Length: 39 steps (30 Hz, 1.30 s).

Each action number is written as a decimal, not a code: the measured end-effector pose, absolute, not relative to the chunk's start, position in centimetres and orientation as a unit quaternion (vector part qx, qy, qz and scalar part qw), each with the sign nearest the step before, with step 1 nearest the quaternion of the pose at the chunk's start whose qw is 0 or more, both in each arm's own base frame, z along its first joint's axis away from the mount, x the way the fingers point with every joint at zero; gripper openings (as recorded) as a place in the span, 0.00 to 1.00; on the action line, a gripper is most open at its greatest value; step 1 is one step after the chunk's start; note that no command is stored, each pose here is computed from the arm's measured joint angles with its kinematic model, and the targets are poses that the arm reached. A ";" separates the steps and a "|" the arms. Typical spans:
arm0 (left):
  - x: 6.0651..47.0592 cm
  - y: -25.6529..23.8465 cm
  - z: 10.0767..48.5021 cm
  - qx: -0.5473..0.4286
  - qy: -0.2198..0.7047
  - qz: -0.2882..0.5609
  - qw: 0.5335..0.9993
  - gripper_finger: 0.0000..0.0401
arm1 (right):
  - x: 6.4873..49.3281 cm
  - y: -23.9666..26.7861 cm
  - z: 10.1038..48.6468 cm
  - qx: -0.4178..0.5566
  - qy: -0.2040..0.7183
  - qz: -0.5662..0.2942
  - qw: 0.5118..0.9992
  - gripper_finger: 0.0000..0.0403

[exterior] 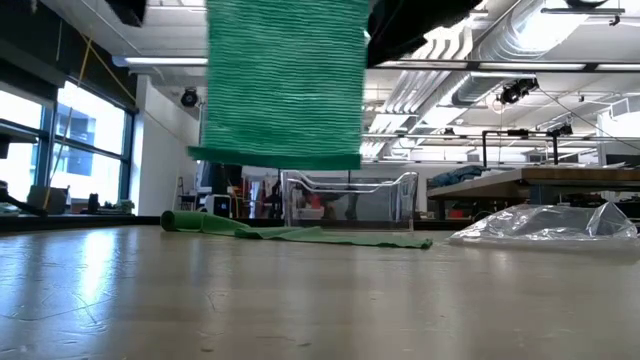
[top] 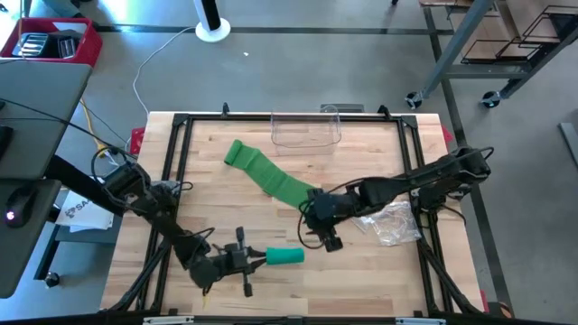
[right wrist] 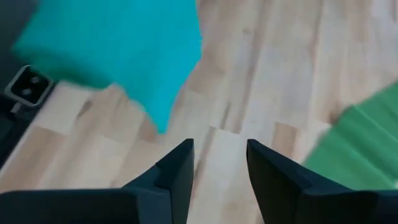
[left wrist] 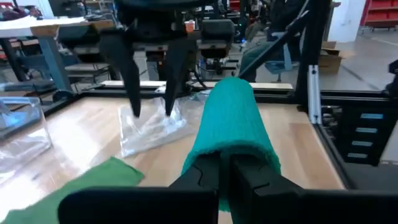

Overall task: Roll bandage
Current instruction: Roll the blue bandage

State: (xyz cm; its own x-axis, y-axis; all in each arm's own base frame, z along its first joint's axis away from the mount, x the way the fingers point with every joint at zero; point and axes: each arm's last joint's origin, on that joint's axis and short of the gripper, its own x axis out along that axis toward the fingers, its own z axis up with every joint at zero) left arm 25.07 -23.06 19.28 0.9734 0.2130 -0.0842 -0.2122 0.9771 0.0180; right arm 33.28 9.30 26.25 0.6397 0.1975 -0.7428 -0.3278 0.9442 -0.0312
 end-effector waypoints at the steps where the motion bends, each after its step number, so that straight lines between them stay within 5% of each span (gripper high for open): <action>1: 24.7 -23.4 19.3 0.002 0.041 0.111 0.993 0.00 | 33.2 9.7 26.3 -0.085 0.397 0.151 0.901 0.35; 8: 22.1 -24.8 18.9 0.027 0.035 0.191 0.981 0.00 | 33.0 11.8 26.4 -0.138 0.351 0.198 0.905 0.35; 19: 19.0 -24.7 16.9 -0.040 0.020 0.154 0.987 0.00 | 33.0 11.8 23.1 -0.120 0.085 0.169 0.974 0.34; 39: 21.2 -23.7 18.2 -0.048 0.003 0.079 0.996 0.00 | 33.0 15.4 21.9 -0.163 0.074 0.139 0.974 0.34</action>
State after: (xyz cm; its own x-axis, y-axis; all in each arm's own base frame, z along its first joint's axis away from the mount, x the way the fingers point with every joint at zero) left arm 21.24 -23.73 18.22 0.9876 0.1562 -0.0137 -0.1568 0.9830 -0.0958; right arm 32.96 15.35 21.85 0.9504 0.2460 -0.1902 -0.2944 0.9086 -0.2961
